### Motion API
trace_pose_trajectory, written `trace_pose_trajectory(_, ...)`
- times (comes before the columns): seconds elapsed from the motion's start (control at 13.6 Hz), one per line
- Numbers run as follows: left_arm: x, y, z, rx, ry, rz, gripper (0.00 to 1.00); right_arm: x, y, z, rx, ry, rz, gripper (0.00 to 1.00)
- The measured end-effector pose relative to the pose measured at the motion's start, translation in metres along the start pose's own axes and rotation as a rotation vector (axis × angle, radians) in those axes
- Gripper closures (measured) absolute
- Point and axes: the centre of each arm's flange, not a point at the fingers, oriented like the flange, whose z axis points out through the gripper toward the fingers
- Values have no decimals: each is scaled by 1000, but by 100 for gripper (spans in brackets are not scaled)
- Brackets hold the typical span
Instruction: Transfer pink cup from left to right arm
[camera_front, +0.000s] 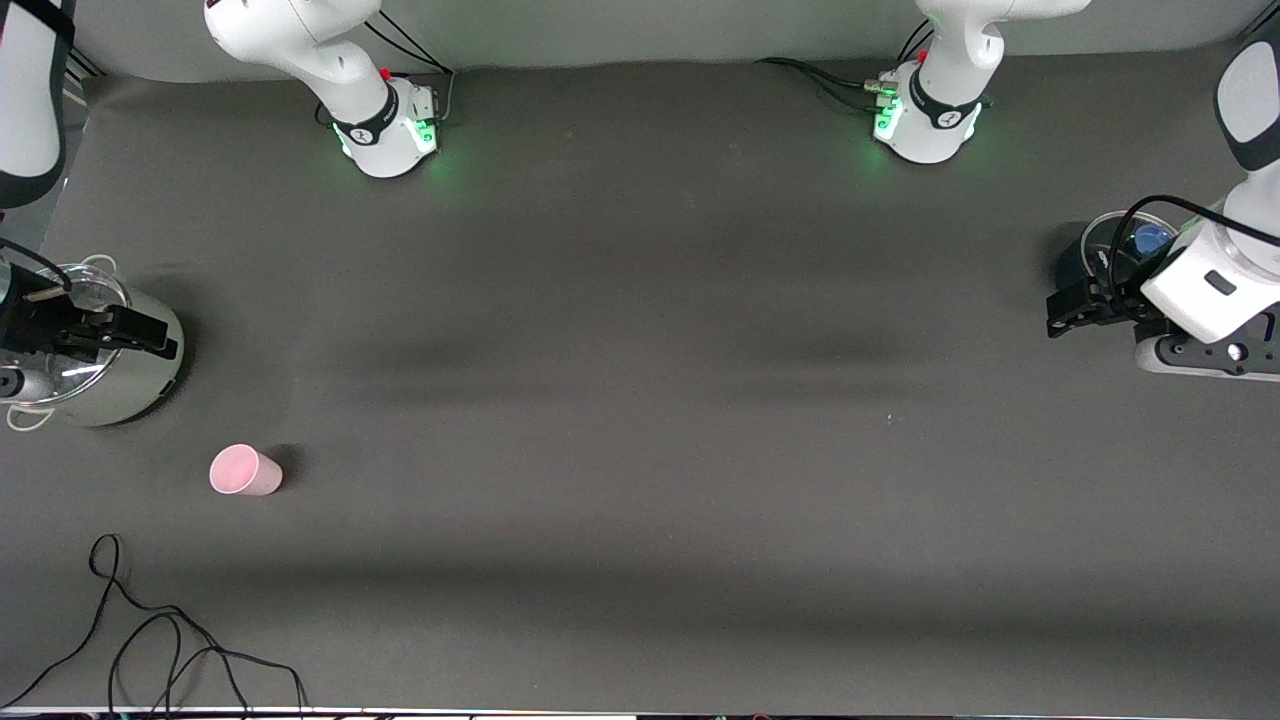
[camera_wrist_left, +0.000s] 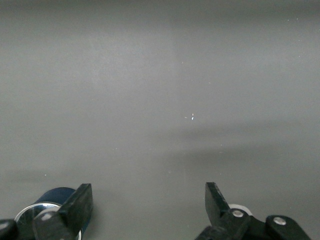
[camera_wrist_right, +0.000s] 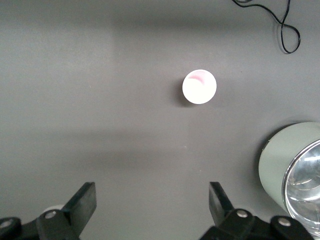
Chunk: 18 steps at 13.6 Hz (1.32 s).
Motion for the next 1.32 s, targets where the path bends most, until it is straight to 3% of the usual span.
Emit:
trace_pose_trajectory(0.22, -2, 0, -8, 1, 16, 0, 0, -6, -16, -8, 14, 15, -2, 0)
trace_pose_trajectory(0.59, -1, 0, -6, 1, 11, 1, 0, -10, 9, -17, 27, 38, 40, 0)
trace_pose_trajectory(1.32, 2, -3, 2, 0, -5, -5, 0, -13, 17, -19, 28, 33, 108, 0)
